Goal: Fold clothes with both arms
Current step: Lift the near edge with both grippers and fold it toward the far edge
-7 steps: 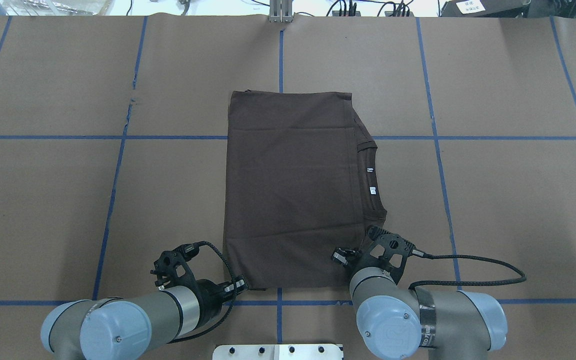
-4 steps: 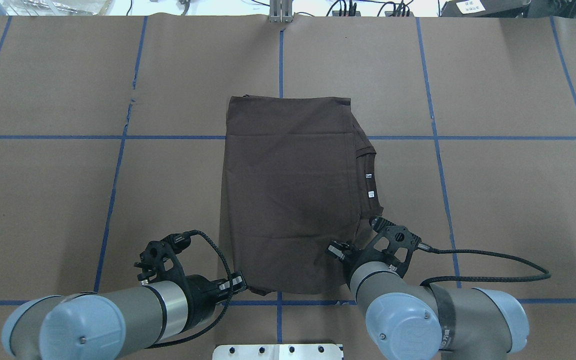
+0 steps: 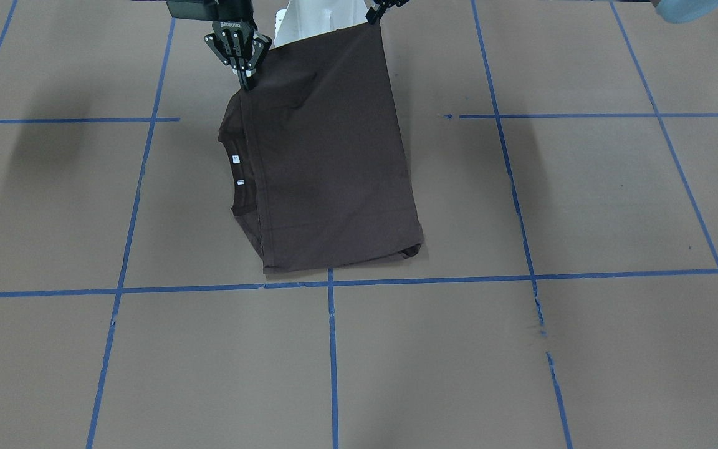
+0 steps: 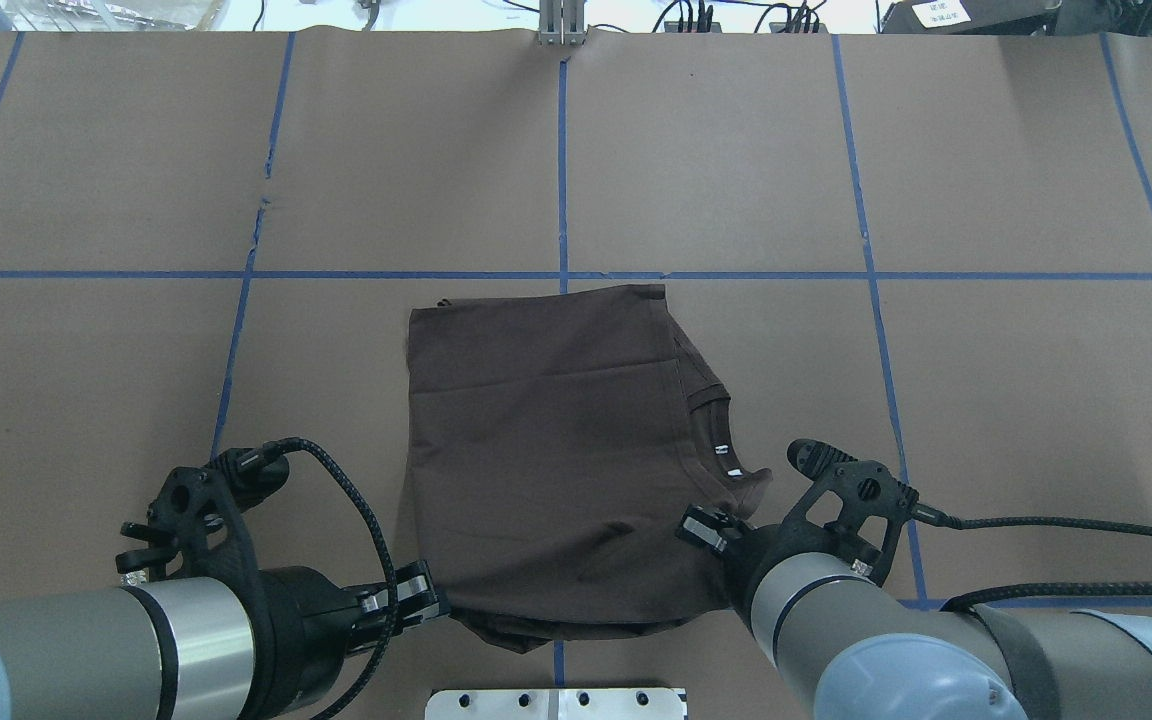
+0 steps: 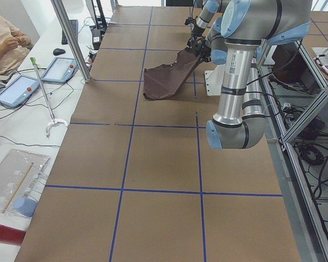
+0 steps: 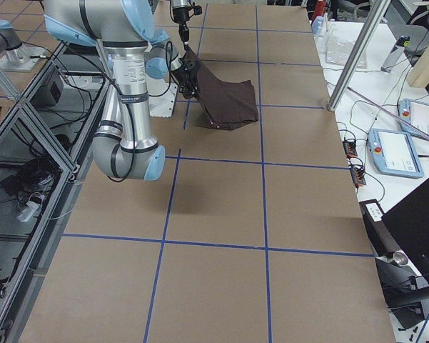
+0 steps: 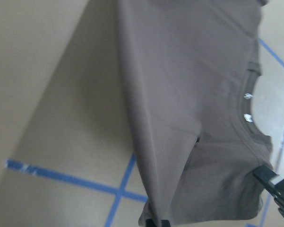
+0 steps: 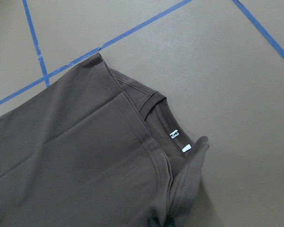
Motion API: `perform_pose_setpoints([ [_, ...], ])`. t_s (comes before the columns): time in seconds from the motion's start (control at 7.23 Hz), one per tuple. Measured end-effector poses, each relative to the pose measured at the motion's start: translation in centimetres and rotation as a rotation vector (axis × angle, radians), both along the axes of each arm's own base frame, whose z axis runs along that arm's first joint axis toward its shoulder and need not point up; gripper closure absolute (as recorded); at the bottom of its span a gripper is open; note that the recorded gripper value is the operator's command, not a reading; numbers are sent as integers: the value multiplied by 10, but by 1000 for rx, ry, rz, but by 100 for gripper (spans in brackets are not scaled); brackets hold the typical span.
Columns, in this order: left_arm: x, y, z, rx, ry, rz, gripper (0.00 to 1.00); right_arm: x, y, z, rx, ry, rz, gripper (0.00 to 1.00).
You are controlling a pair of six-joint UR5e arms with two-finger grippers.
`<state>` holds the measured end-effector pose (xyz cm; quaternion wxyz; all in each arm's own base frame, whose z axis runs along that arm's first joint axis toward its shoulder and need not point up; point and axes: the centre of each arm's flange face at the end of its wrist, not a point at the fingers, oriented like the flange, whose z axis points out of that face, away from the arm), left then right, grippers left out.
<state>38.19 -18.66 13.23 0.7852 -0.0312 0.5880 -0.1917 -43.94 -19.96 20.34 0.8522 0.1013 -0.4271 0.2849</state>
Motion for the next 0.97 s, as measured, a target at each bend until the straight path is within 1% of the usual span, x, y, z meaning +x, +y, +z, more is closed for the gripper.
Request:
perform_pose_setpoints([
  [0.14,10,-17,3,35,-43,-19,100,-16,-7,0,-1,20,9,100],
  [0.28,25,-48,8,85,-95,-57,100,-34,-26,3,0,46,38,100],
  [0.55,50,-121,24,153,-194,-108,100,-60,-81,12,4,72,77,100],
  [0.83,65,-180,52,185,-242,-148,100,-82,-140,17,0,107,110,100],
  [0.97,75,-202,70,193,-254,-165,100,-105,-172,24,-1,112,125,100],
])
